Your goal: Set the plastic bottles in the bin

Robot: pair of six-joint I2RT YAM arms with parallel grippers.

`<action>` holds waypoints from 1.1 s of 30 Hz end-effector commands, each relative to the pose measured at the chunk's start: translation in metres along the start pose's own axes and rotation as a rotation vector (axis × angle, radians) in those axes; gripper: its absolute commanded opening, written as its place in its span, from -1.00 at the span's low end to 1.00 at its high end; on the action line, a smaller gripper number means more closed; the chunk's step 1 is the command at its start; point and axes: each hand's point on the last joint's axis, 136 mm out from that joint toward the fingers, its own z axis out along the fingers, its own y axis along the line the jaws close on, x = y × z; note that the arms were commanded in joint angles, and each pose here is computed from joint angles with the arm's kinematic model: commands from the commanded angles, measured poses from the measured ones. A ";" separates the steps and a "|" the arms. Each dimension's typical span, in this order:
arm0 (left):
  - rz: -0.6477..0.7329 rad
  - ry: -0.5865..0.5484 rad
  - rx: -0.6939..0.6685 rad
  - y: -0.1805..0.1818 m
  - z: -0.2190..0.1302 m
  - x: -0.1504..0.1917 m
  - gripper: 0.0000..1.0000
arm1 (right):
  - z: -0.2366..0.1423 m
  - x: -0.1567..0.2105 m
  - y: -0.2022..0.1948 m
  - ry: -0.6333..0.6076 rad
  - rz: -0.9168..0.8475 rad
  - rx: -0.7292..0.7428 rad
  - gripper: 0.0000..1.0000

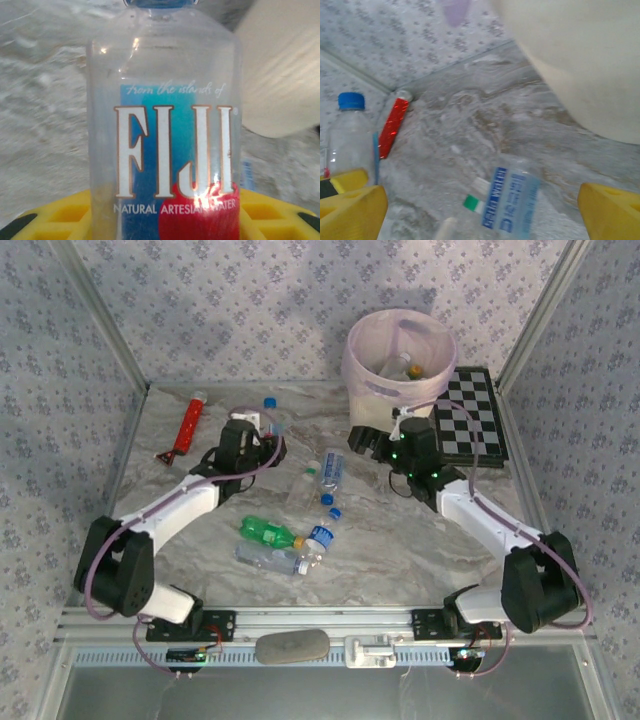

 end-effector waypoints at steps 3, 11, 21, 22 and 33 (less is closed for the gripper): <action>0.140 -0.037 0.228 -0.051 -0.015 0.005 -0.20 | 0.006 -0.010 0.069 -0.003 -0.061 -0.232 0.98; 0.210 -0.041 0.339 -0.082 -0.031 0.018 -0.20 | 0.027 0.011 0.094 0.052 -0.024 -0.311 0.95; 0.232 -0.027 0.367 -0.096 -0.032 0.029 -0.20 | 0.052 0.035 0.108 0.140 0.059 -0.396 0.40; 0.234 -0.024 0.368 -0.096 -0.032 0.030 -0.20 | 0.054 0.038 0.109 0.150 0.069 -0.404 0.36; 0.226 -0.025 0.325 -0.090 -0.029 0.031 -0.15 | 0.060 0.054 0.115 0.199 0.085 -0.413 0.42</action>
